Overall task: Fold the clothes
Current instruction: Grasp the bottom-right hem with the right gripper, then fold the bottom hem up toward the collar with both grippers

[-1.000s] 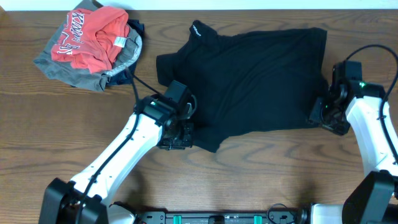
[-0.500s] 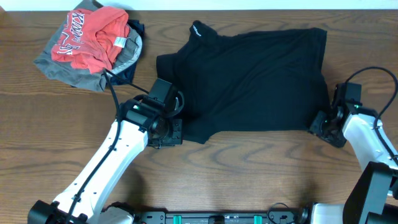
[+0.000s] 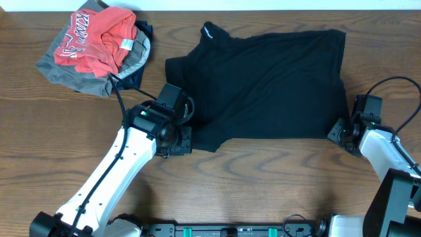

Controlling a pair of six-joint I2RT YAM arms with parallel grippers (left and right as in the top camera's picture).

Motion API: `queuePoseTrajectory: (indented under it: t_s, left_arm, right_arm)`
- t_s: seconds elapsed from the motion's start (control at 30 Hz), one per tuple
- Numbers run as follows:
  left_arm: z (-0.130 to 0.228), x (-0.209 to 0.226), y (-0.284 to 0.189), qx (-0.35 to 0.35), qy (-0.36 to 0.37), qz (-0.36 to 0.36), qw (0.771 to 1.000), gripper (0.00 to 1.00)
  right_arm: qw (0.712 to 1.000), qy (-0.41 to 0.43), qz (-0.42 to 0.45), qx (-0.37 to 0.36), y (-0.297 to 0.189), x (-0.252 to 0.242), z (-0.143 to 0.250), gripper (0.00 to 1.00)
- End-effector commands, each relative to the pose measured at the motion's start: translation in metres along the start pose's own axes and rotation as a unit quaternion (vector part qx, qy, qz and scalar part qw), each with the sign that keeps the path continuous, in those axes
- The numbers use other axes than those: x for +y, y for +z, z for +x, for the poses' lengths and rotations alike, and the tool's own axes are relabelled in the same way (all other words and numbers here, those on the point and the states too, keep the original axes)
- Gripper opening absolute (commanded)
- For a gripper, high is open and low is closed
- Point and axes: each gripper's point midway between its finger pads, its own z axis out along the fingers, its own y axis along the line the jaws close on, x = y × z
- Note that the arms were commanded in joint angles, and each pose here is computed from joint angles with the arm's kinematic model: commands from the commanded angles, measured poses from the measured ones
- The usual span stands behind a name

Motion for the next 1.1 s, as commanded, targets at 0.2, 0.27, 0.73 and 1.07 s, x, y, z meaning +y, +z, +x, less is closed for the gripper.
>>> queuePoseTrajectory:
  t_s: [0.2, 0.27, 0.73, 1.07]
  left_arm:
    - [-0.006, 0.004, -0.007, -0.017, -0.002, -0.012, 1.0, 0.06]
    - [-0.006, 0.004, -0.007, -0.017, -0.002, -0.012, 1.0, 0.06]
    - [-0.023, -0.003, -0.023, -0.049, 0.0, 0.0, 0.999, 0.06]
    - [-0.035, -0.009, -0.069, -0.09, 0.008, -0.001, 0.996, 0.06]
  right_arm:
    - [0.999, 0.037, 0.015, 0.016, 0.033, -0.004, 0.006, 0.46]
    - [0.999, 0.038, 0.013, 0.027, 0.038, -0.003, 0.011, 0.46]
    - [0.997, 0.056, -0.01, 0.058, 0.012, -0.002, 0.01, 0.01]
    - [0.999, 0.024, -0.018, 0.025, -0.08, -0.012, -0.019, 0.01]
